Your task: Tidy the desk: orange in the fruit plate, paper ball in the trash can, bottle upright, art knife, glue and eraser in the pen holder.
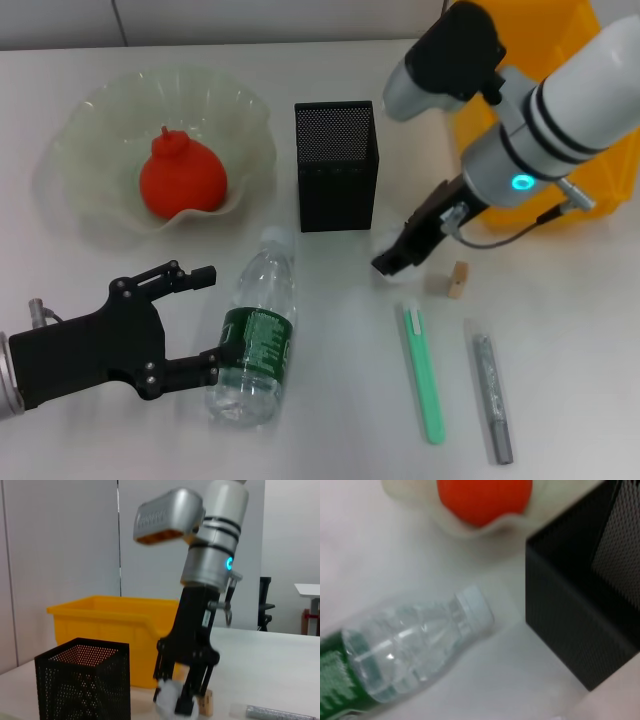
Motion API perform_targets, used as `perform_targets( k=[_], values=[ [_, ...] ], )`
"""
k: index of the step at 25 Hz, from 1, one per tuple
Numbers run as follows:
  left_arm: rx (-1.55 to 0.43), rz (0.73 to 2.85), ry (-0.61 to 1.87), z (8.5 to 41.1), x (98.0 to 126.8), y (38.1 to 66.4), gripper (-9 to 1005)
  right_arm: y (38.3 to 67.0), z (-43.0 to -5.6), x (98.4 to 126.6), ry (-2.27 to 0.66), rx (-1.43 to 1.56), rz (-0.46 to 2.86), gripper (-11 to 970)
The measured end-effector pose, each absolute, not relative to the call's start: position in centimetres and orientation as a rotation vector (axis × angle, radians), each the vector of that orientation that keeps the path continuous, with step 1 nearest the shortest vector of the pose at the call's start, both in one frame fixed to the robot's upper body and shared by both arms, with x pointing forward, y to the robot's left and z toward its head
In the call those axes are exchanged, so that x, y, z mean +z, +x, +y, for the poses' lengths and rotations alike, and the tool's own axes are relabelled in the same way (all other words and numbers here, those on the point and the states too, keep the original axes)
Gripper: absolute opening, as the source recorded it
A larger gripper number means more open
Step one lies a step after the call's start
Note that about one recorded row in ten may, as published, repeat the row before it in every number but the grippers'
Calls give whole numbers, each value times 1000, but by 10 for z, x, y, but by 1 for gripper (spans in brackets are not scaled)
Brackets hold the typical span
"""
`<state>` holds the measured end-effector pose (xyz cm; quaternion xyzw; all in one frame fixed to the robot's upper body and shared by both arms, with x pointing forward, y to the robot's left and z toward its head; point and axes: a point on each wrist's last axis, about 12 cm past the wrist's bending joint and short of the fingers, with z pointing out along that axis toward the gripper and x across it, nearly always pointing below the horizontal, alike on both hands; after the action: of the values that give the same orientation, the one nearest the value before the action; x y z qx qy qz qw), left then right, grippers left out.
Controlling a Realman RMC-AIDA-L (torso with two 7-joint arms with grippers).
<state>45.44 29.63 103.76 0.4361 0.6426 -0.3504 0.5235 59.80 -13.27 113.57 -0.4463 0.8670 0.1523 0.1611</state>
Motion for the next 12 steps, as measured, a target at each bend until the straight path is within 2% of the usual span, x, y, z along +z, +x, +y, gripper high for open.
perform_targets(
  k=[2, 3, 5, 6, 7, 9, 11, 12],
  values=[
    [-841, 1534, 1046, 297, 1039, 454, 831, 596, -138, 1151, -1255, 467, 2452, 502],
    [-840, 1534, 1044, 298, 1039, 454, 831, 594, -148, 1175, -1220, 491, 2405, 500],
    [-839, 1536, 1037, 299, 1039, 453, 831, 590, -161, 1200, -1170, 493, 2357, 495],
    [-839, 1536, 1037, 299, 1039, 453, 831, 590, -161, 1200, -1170, 493, 2357, 493],
    [-840, 1538, 1033, 299, 1039, 453, 831, 585, -183, 1226, -1084, 473, 2302, 491],
    [-841, 1539, 1031, 299, 1039, 453, 830, 583, -194, 1236, -1042, 456, 2279, 486],
    [-842, 1541, 1031, 300, 1039, 453, 830, 581, -219, 1251, -952, 417, 2232, 486],
    [-847, 1536, 1033, 299, 1039, 452, 830, 582, -246, 1257, -855, 388, 2206, 489]
  ],
)
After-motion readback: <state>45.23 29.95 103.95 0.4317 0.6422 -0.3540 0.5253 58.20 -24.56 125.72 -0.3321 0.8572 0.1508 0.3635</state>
